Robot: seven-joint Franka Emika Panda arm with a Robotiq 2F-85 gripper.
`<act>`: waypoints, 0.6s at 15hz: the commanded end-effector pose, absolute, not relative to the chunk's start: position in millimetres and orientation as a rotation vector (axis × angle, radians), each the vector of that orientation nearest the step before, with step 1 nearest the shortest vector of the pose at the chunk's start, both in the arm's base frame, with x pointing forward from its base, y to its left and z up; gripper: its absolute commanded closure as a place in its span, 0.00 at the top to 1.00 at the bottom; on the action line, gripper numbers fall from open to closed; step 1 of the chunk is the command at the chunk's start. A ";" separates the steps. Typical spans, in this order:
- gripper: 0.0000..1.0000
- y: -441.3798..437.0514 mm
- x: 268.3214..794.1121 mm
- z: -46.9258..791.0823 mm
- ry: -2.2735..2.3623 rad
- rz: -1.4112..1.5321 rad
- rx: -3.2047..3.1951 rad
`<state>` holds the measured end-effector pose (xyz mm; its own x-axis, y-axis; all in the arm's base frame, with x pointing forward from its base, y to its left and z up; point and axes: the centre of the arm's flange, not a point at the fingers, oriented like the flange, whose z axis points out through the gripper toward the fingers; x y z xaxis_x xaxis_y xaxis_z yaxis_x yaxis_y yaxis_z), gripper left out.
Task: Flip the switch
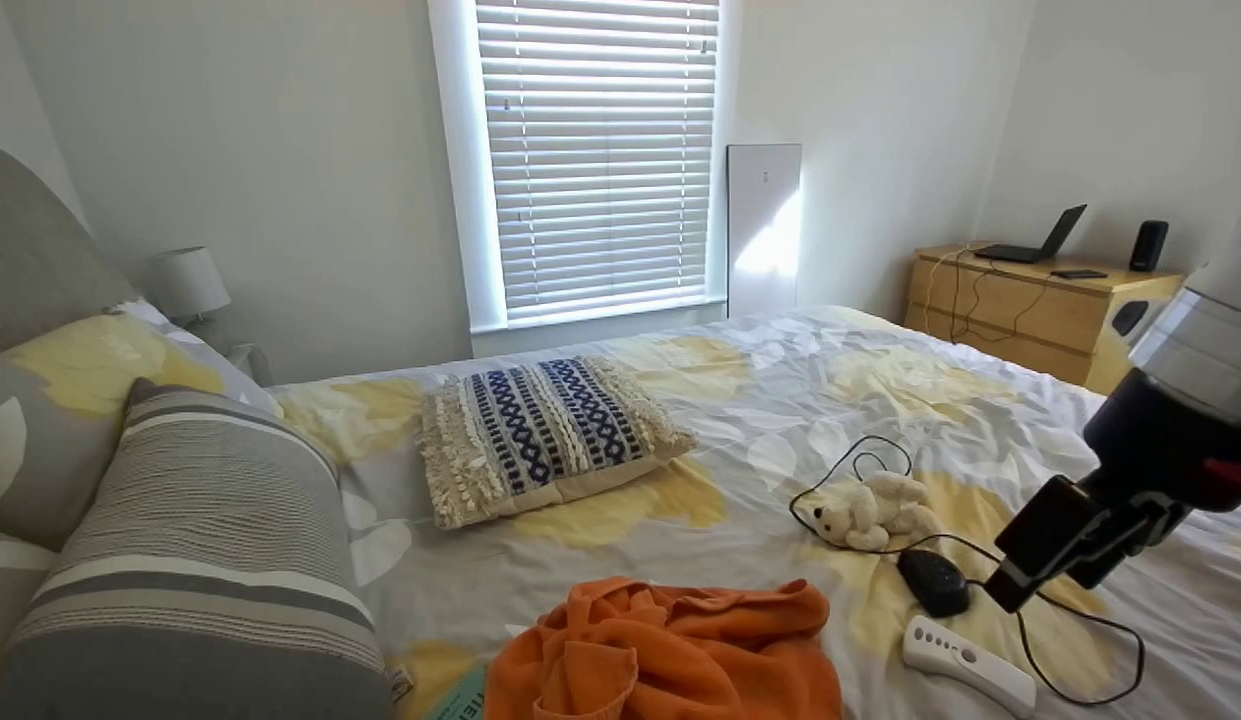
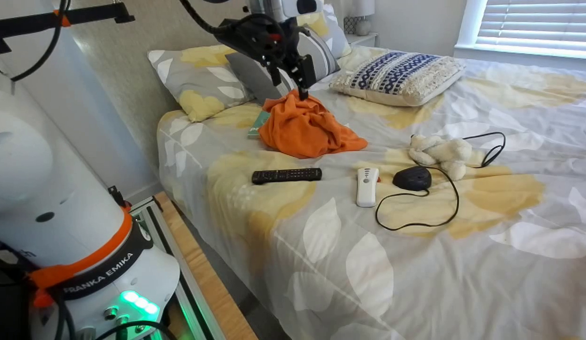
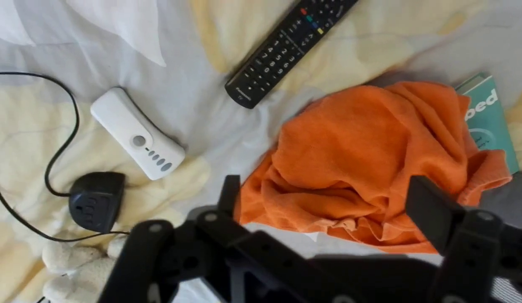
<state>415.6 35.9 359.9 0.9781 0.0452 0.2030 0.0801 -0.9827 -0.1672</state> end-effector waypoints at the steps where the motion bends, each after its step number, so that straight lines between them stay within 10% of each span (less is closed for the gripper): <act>1: 1.00 -0.4 433.7 327.9 -0.084 -0.242 -2.951; 9: 1.00 -78.2 459.3 266.8 0.051 -0.225 -2.966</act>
